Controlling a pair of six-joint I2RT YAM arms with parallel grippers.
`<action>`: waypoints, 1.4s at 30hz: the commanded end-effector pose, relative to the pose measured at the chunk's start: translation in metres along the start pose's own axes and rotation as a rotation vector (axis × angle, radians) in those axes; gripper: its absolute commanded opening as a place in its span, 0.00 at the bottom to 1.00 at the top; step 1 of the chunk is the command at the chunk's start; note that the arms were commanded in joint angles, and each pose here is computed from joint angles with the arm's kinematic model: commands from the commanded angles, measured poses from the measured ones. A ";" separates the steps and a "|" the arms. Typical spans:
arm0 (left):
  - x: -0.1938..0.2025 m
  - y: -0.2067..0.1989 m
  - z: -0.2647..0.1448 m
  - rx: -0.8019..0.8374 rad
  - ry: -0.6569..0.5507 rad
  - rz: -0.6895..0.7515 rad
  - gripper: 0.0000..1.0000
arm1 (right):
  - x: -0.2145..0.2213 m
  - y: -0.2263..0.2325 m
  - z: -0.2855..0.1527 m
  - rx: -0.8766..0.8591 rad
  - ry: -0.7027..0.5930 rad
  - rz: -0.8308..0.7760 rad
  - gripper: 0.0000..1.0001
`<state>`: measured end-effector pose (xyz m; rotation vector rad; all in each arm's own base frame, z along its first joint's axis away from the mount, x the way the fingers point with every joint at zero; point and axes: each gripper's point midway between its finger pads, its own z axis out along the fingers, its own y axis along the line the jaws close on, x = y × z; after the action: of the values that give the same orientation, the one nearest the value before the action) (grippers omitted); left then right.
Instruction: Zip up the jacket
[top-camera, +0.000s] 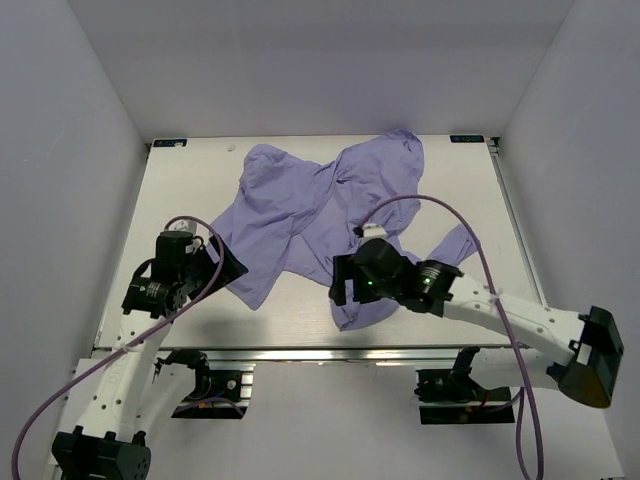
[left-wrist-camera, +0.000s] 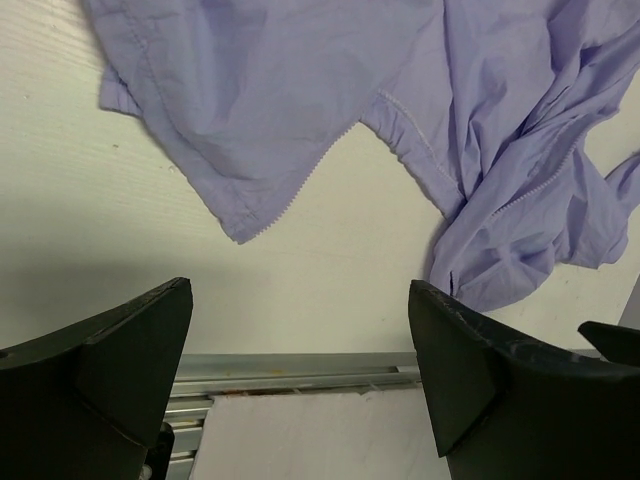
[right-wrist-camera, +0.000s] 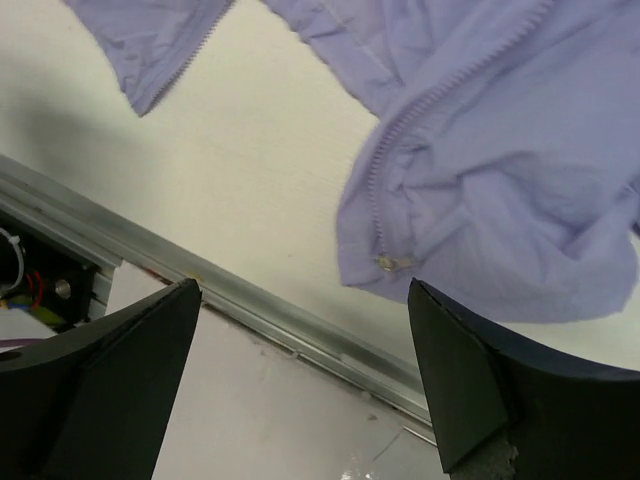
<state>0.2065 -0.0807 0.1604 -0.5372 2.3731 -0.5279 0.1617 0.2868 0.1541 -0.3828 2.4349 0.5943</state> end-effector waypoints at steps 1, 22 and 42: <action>0.008 -0.002 0.009 0.024 0.043 -0.009 0.98 | 0.020 -0.041 0.006 0.052 0.017 0.094 0.89; 0.043 0.002 0.098 0.075 0.263 -0.043 0.98 | 0.013 -0.165 0.081 0.046 0.079 0.368 0.89; 0.071 -0.082 0.084 0.188 0.358 0.110 0.98 | -0.060 -0.251 -0.015 0.231 -0.166 0.414 0.89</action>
<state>0.2143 -0.2117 0.0597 -0.2503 2.7772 -0.8926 0.3256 0.0731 0.1078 0.3028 2.3911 0.5360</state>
